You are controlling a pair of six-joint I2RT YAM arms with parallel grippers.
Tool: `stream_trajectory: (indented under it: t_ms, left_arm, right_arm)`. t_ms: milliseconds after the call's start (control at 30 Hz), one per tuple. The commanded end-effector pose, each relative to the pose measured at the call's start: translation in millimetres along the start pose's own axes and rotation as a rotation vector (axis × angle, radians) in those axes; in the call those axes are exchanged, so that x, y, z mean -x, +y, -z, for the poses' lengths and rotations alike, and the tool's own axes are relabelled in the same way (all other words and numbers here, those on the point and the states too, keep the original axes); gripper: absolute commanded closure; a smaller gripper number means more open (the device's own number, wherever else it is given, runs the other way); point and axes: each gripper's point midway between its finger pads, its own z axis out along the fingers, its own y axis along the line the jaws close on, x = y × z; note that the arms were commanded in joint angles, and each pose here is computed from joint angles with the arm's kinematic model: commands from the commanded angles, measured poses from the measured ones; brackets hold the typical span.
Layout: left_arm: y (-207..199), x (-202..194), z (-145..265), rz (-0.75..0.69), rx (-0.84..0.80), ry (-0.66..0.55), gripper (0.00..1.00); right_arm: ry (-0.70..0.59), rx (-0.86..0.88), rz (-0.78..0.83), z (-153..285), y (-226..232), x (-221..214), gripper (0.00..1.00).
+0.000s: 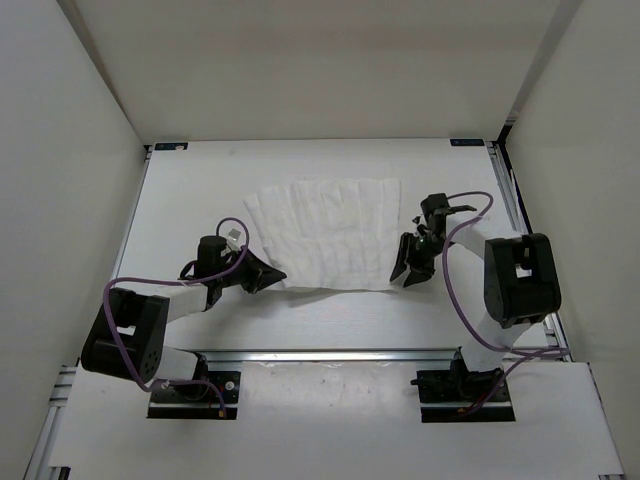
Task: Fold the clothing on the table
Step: Fold the skirt
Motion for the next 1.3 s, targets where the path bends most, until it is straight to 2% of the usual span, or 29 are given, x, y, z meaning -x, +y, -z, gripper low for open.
stream_trajectory:
  t_ms: [0, 200, 533, 600, 700, 767, 800, 867, 1067, 1167, 1267]
  left_arm:
    - [3, -2, 4, -0.01, -0.004, 0.007, 1.0]
    - [4, -3, 5, -0.001, -0.007, 0.008, 1.0]
    - [14, -1, 7, 0.026, 0.016, -0.003, 1.0]
    - [16, -2, 7, 0.017, 0.017, -0.005, 1.0]
    - [20, -1, 10, 0.026, 0.022, -0.015, 1.0]
    - [26, -5, 10, 0.025, 0.038, -0.007, 1.0]
    - [27, -8, 12, 0.013, 0.037, 0.005, 1.0]
    - [35, -8, 15, 0.012, 0.069, 0.002, 1.0]
    - [25, 16, 21, -0.105, 0.13, -0.023, 1.0]
    - [35, 11, 25, -0.106, 0.169, 0.008, 1.0]
    - [47, -1, 34, -0.096, 0.194, 0.039, 1.0]
  right_arm:
    - [-0.119, 0.005, -0.006, 28, 3, 24, 0.51]
    - [-0.075, -0.03, -0.018, 16, -14, 19, 0.5]
    - [0.042, 0.023, 0.019, -17, 4, -4, 0.53]
    - [0.076, 0.003, 0.024, -21, -1, -16, 0.56]
    - [0.111, -0.002, 0.003, -25, -10, -31, 0.67]
    - [0.108, 0.005, -0.002, -21, -11, -36, 0.96]
    - [0.118, -0.013, -0.006, -20, -15, -41, 1.0]
    - [0.068, -0.011, 0.015, -7, -8, -31, 1.0]
    - [-0.152, 0.024, 0.068, 56, 16, 39, 1.0]
    - [-0.154, 0.026, 0.041, 61, 4, 43, 1.0]
    - [-0.097, 0.04, 0.031, 51, -4, 17, 1.0]
